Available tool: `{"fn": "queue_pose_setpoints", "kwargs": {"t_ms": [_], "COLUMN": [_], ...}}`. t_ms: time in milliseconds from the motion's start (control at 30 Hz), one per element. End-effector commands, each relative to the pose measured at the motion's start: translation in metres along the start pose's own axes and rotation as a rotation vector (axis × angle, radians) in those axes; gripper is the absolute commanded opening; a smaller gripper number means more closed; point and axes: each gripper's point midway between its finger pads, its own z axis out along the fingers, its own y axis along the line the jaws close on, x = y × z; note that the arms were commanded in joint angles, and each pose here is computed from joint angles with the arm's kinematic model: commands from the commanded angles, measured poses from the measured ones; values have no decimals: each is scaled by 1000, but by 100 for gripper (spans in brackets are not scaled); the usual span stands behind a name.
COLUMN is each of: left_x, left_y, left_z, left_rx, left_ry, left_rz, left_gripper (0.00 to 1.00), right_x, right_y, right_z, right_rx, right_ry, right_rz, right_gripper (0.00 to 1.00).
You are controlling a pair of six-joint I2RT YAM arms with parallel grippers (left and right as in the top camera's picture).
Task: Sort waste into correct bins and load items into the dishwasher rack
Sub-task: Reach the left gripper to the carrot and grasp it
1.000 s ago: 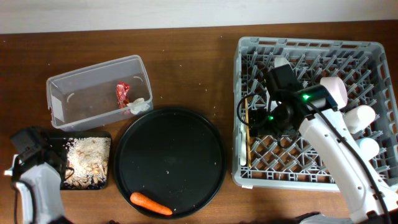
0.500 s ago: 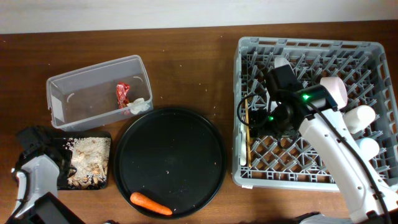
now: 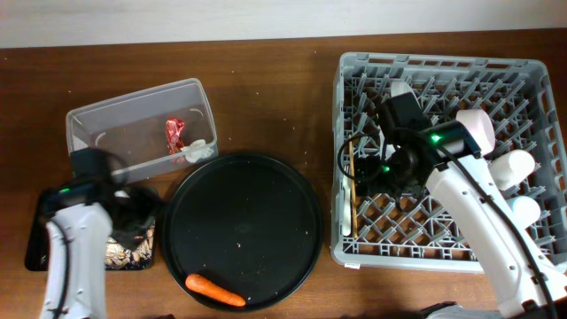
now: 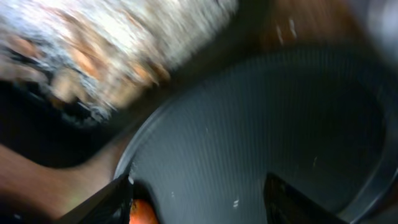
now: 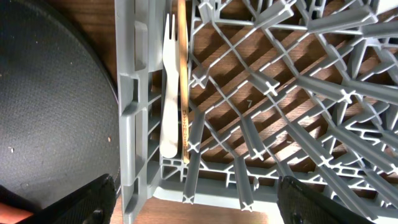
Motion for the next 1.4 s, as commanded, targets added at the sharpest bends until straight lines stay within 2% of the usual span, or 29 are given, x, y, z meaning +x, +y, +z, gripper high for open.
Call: {"fn": "queue_pose_setpoints", "kwargs": {"t_ms": [0,167,233,367,500,600,933,1133,1367], "left_x": [52,121,145,160,161,149,134,131,125], "left_y": [-12,-7,11,28,34,32,24,13,2], "left_z": [15,36,47,64,71,76,105,107,109], "left_rx": [-45,-105,-185,-235,-240,-239,-133,-89,-45], "left_ry": [115,297,342,353,344,275,184,171,150], "left_rz": [119,53,-12,-43,-42,-38,-10,-3,5], "left_gripper": [67,67,67,67,67,67,65,38,29], "right_x": [0,0,0,0,-1,-1,-1,-1,0], "right_y": [-3,-3,-3,-4,-6,-6,-6,-6,-6], "right_z": [2,2,2,2,2,2,2,2,2], "right_rx": [6,6,6,13,24,24,24,24,24], "right_ry": [6,6,6,3,0,0,1,1,1], "right_rz": [1,1,1,1,1,1,1,2,2], "right_gripper": [86,86,86,86,86,86,86,86,85]}}
